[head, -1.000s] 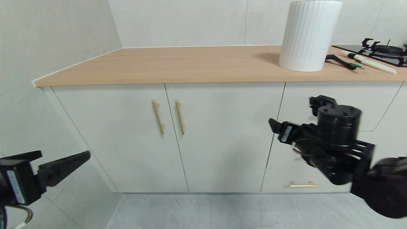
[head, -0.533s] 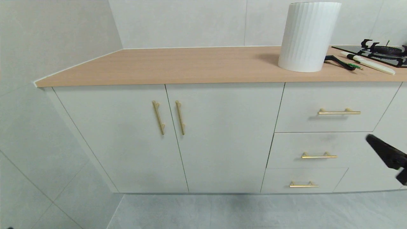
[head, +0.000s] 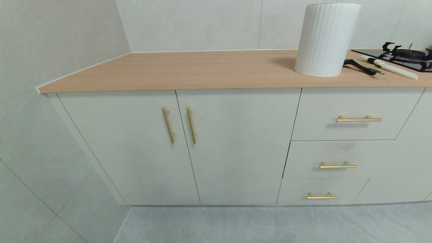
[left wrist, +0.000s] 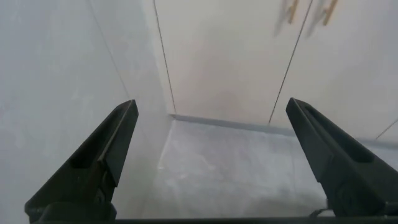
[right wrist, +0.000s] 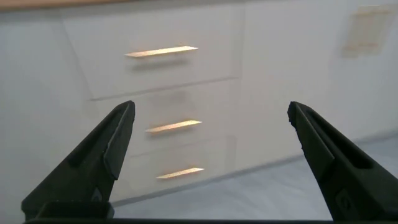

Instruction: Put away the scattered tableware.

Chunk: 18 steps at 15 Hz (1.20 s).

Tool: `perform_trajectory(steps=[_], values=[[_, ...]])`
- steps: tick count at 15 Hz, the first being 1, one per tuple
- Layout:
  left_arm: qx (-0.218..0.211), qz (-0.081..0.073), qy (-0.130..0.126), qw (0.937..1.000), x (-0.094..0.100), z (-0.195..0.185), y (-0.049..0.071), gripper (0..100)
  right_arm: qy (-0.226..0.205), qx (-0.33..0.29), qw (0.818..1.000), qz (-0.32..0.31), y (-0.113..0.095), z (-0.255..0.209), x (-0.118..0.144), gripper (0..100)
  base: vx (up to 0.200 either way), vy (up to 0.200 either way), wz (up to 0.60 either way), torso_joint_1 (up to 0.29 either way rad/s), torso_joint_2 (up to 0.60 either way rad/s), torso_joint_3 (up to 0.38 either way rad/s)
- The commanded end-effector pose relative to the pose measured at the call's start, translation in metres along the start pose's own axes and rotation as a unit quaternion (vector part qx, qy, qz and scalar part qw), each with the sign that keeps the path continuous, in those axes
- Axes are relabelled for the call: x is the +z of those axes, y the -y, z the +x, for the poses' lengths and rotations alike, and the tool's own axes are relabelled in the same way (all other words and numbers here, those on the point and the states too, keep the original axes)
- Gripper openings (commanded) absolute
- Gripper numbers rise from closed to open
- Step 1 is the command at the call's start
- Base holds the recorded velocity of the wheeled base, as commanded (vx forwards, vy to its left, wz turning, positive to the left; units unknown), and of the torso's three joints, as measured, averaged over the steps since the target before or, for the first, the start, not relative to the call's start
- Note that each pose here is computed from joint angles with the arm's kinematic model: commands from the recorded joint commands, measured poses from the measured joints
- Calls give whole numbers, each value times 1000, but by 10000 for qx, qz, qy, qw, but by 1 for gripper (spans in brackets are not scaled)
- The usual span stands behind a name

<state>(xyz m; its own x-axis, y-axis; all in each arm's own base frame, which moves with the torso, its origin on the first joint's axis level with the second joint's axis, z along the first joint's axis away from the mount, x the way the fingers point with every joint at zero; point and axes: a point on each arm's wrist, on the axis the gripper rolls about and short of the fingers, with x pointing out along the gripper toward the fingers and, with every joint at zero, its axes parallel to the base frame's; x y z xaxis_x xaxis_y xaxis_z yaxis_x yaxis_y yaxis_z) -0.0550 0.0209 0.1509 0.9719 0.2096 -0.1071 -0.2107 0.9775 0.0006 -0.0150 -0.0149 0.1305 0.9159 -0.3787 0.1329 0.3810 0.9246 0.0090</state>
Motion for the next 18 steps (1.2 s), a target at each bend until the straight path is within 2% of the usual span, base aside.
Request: perform_trajectory(steps=[1, 3, 4, 5, 6, 8, 9, 10, 11, 12, 13, 14, 15, 16, 17, 18], values=[[369, -107, -13, 9993, -7, -1, 3, 100, 46, -515, 9986, -81, 2, -8, -21, 100, 0, 0, 0, 0, 0, 0], [736, -326, -131, 9967, -16, 2, 8, 100, 169, -878, 9959, -123, 2, -16, -31, 100, 0, 0, 0, 0, 0, 0], [892, -280, -108, 9956, -26, 2, 11, 100, 103, -834, 9964, -137, 2, -18, -35, 100, 0, 0, 0, 0, 0, 0], [863, -2, -76, 9962, -41, 2, 12, 100, -16, -910, 9958, -19, 2, -18, -38, 100, 0, 0, 0, 0, 0, 0], [901, 216, -289, 9953, -54, 11, 14, 100, -75, -893, 9958, 182, 2, -18, -40, 100, 0, 0, 0, 0, 0, 0], [800, 181, -80, 9966, -62, 21, 16, 100, -322, -459, 9984, 98, 0, -18, -46, 100, 0, 0, 0, 0, 0, 0], [240, 157, 161, 9995, -64, 26, 20, 100, -446, 187, 9988, 84, -3, -18, -48, 100, 0, 0, 0, 0, 0, 0], [-347, 265, 302, 9986, -64, 28, 23, 100, -444, 692, 9966, 107, -5, -18, -48, 100, 0, 0, 0, 0, 0, 0], [-644, 292, 338, 9969, -65, 29, 24, 100, -449, 1043, 9935, 112, -7, -18, -48, 100, 0, 0, 0, 0, 0, 0], [-837, 243, 352, 9956, -64, 28, 25, 100, -453, 1461, 9881, 129, -8, -19, -48, 100, 0, 0, 0, 0, 0, 0], [-869, 206, 349, 9954, -65, 29, 25, 100, -458, 1681, 9846, 130, -9, -19, -48, 100, 0, 0, 0, 0, 0, 0], [-870, 174, 423, 9952, -66, 30, 26, 100, -740, 1938, 9782, 7, -10, -20, -54, 100, 0, 0, 0, 0, 0, 0], [-871, 128, 480, 9950, -68, 32, 26, 100, -709, 1938, 9785, 5, -10, -20, -53, 100, 0, 0, 0, 0, 0, 0], [-880, -42, 550, 9946, -72, 35, 27, 100, -662, 1933, 9789, 85, -10, -20, -53, 100, 0, 0, 0, 0, 0, 0], [-879, -24, 528, 9947, -72, 35, 27, 100, -680, 1882, 9796, 172, -10, -20, -53, 100, 0, 0, 0, 0, 0, 0], [-881, 75, 537, 9946, -72, 35, 27, 100, -677, 1868, 9799, 156, -10, -20, -53, 100, 0, 0, 0, 0, 0, 0]])
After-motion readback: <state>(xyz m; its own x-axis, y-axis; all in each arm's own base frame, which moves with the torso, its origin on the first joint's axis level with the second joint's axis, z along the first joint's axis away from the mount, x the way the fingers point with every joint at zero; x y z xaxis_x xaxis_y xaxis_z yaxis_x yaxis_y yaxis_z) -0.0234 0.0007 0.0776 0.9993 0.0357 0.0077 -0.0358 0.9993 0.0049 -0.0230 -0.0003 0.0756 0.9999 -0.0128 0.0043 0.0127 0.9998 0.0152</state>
